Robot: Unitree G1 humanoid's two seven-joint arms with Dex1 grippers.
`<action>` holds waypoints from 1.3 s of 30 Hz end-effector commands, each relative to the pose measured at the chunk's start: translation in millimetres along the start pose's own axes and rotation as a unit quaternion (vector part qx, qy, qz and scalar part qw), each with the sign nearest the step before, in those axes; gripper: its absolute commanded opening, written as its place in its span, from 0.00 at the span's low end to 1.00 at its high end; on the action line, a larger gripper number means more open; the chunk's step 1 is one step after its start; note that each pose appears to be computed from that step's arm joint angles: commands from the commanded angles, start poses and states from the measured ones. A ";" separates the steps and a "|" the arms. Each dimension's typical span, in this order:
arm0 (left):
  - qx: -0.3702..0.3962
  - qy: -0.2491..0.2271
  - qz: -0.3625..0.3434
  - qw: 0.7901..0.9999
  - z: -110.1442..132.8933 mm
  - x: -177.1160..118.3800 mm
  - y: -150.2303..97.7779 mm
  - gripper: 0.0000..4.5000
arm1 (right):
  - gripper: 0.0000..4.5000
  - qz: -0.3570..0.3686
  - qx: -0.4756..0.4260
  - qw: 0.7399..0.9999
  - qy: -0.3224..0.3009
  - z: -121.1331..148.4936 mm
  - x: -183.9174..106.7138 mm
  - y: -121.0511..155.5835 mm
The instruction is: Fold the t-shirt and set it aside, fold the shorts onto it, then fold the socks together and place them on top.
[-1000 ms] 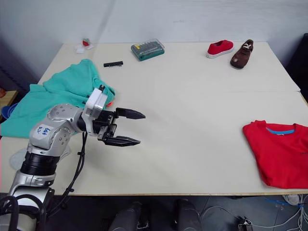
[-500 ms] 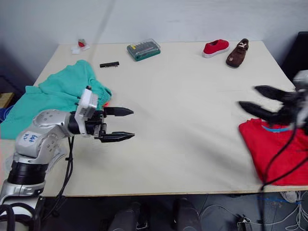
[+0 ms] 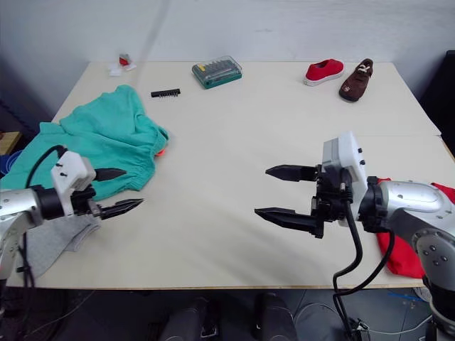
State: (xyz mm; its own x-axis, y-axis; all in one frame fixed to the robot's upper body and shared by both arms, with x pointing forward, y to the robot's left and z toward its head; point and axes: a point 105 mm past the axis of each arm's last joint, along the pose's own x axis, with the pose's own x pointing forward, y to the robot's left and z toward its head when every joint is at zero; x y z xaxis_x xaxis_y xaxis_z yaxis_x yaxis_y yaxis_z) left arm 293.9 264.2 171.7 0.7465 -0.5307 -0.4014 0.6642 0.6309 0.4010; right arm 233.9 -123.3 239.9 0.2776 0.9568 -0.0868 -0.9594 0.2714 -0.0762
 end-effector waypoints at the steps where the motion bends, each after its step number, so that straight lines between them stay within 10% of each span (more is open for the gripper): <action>1: 0.049 0.022 0.045 0.998 -6.2 2.2 19.2 1.00 | 0.99 0.006 -0.012 1.000 -0.018 8.5 3.9 5.1; 9: 0.064 0.057 0.064 0.994 -33.9 30.7 42.2 1.00 | 0.99 0.000 -0.017 1.000 -0.010 5.3 6.6 8.2; 24: 0.067 -0.016 0.018 0.997 3.3 70.9 50.6 0.00 | 1.00 -0.029 -0.028 0.999 0.011 -2.7 4.9 7.2; 39: 0.192 -0.158 -0.304 0.920 122.6 166.1 -88.2 0.00 | 1.00 -0.082 -0.039 0.993 0.075 -22.5 -18.7 16.6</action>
State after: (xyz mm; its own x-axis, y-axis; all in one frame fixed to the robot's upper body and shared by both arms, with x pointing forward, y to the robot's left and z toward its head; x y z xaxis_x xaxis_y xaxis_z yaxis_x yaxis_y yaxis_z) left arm 372.0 69.2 154.0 0.2213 -0.8777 -0.4251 0.9058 0.0235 0.4230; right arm 219.4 -139.4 206.9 0.4247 0.8773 -0.2236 -0.9053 0.4130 -0.0992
